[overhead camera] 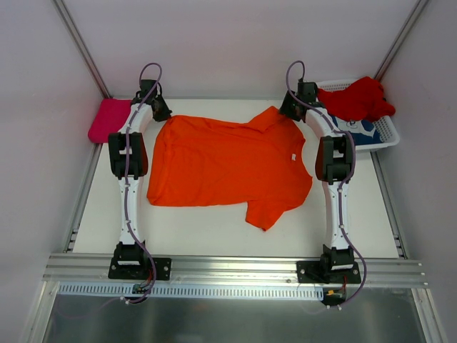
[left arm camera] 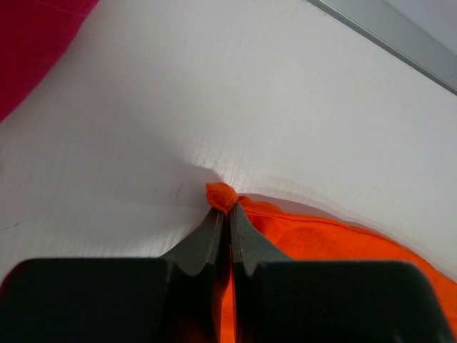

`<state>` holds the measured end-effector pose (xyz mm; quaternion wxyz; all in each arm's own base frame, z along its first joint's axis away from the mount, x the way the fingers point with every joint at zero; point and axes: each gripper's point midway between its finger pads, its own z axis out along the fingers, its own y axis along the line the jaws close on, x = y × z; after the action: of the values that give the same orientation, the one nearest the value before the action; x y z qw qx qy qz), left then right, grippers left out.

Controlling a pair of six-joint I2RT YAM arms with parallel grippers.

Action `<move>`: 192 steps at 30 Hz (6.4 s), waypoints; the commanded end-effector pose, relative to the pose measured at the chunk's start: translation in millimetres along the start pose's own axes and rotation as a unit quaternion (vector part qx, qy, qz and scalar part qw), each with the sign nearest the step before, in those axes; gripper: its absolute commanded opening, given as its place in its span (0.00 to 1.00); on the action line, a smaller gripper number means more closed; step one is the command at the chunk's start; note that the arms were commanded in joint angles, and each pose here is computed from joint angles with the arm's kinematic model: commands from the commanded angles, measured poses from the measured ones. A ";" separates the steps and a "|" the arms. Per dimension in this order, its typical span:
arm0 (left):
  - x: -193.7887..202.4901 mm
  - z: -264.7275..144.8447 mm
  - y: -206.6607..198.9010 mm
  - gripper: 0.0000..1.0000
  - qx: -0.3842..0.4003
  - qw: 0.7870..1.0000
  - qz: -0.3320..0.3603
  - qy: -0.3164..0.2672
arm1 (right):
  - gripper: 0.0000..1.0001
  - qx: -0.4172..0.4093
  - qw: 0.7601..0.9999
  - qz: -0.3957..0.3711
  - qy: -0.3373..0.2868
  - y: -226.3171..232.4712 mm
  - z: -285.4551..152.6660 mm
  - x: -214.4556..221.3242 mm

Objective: Fold and stack the t-shirts
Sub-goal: Fold the tshirt

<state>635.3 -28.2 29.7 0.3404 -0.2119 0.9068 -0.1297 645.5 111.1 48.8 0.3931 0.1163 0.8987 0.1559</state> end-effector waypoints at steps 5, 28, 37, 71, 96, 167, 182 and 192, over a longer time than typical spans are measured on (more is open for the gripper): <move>10.1 -13.2 -1.0 0.00 -0.010 1.000 0.010 0.022 | 0.44 -0.010 1.000 -0.007 -0.019 5.0 -12.5 -22.1; 11.0 -14.3 -1.4 0.00 -0.008 1.000 0.012 0.024 | 0.40 -0.037 0.999 0.016 -0.013 8.4 -6.3 -22.2; 11.7 -14.3 -2.6 0.00 -0.006 1.000 0.013 0.025 | 0.11 -0.050 0.998 0.027 -0.013 12.6 -3.5 -21.5; -4.8 -68.8 -32.8 0.00 -0.007 0.998 0.055 -0.014 | 0.00 -0.059 0.996 -0.023 -0.055 39.8 -64.1 -51.6; -13.7 -142.8 -12.4 0.00 -0.058 0.994 0.077 -0.058 | 0.00 -0.048 0.993 -0.059 -0.086 46.7 -132.6 -51.3; 102.6 -187.9 68.9 0.00 -0.107 0.994 0.019 0.018 | 0.00 -0.003 0.996 0.032 -0.082 6.5 -275.1 87.6; 129.5 -184.3 81.6 0.00 -0.121 0.992 0.009 0.046 | 0.00 0.015 0.996 0.061 -0.064 -2.8 -277.4 113.9; 139.3 -181.9 83.7 0.00 -0.123 0.991 0.010 0.059 | 0.00 0.028 0.994 0.089 -0.047 -8.2 -271.1 127.1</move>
<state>395.9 0.7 57.1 0.2645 -0.2284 0.9367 -0.0193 359.7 96.7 133.8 0.4128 0.1901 0.8762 0.1605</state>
